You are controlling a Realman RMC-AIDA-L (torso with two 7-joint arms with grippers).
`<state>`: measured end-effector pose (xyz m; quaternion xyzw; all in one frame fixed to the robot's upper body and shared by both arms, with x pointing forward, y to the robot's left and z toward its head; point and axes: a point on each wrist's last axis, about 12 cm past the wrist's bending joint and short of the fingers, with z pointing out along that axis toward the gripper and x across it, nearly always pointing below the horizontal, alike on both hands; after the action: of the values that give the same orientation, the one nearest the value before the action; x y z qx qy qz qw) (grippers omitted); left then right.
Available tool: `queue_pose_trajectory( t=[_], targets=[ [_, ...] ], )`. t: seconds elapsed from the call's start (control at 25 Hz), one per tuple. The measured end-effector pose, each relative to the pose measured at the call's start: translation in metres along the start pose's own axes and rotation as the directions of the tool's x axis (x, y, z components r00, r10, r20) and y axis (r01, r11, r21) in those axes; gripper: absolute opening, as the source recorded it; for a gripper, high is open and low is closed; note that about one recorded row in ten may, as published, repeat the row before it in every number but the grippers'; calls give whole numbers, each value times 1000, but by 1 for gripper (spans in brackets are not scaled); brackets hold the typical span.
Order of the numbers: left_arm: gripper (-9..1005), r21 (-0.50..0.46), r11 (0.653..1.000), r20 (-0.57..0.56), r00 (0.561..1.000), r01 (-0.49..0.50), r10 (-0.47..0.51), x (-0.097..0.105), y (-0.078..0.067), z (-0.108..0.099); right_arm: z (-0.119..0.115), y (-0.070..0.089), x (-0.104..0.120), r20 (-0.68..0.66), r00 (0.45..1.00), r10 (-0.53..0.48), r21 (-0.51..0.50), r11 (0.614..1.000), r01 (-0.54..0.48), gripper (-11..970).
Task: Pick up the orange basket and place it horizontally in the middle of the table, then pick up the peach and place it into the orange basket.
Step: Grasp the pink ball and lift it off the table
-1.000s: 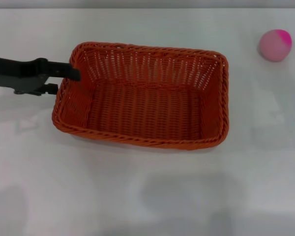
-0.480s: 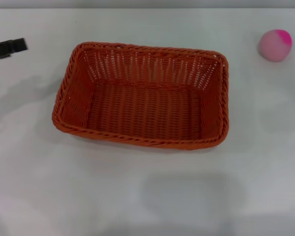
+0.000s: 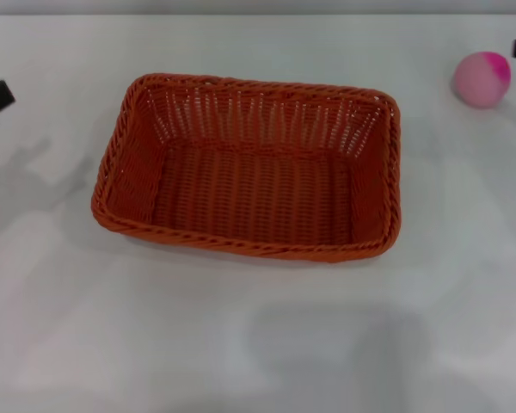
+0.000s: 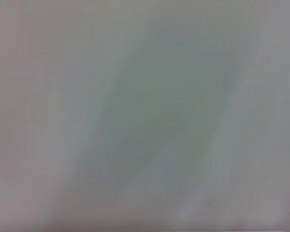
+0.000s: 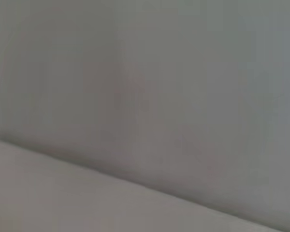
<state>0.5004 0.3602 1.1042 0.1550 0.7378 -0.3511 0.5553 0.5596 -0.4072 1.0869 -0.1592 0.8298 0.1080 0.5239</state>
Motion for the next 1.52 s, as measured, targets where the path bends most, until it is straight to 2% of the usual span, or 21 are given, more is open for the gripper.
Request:
queue_pose_trajectory(
  t=[0.16, 0.36, 0.8, 1.0, 1.24, 1.52],
  targets=[
    [856, 55, 998, 55, 998, -37, 34, 15, -8, -4, 23, 11, -2, -69, 997, -26, -7, 1000, 26, 824],
    [855, 50, 996, 86, 994, -75, 71, 25, -12, -8, 38, 16, 1, -120, 992, -23, 4, 1000, 24, 824],
    [853, 46, 992, 99, 989, -114, 109, 32, -14, -10, 61, 25, 5, -186, 981, -55, 58, 996, 67, 824],
    [852, 42, 993, 102, 989, -110, 106, 33, -13, -10, 61, 25, 6, -187, 981, -50, 64, 996, 62, 738],
    [851, 35, 993, 103, 989, -114, 110, 33, -13, -11, 60, 24, 8, -190, 980, -55, 61, 996, 68, 517],
    [848, 35, 993, 103, 989, -114, 110, 33, -13, -10, 59, 26, 8, -182, 982, -54, 38, 997, 62, 402]
  ],
)
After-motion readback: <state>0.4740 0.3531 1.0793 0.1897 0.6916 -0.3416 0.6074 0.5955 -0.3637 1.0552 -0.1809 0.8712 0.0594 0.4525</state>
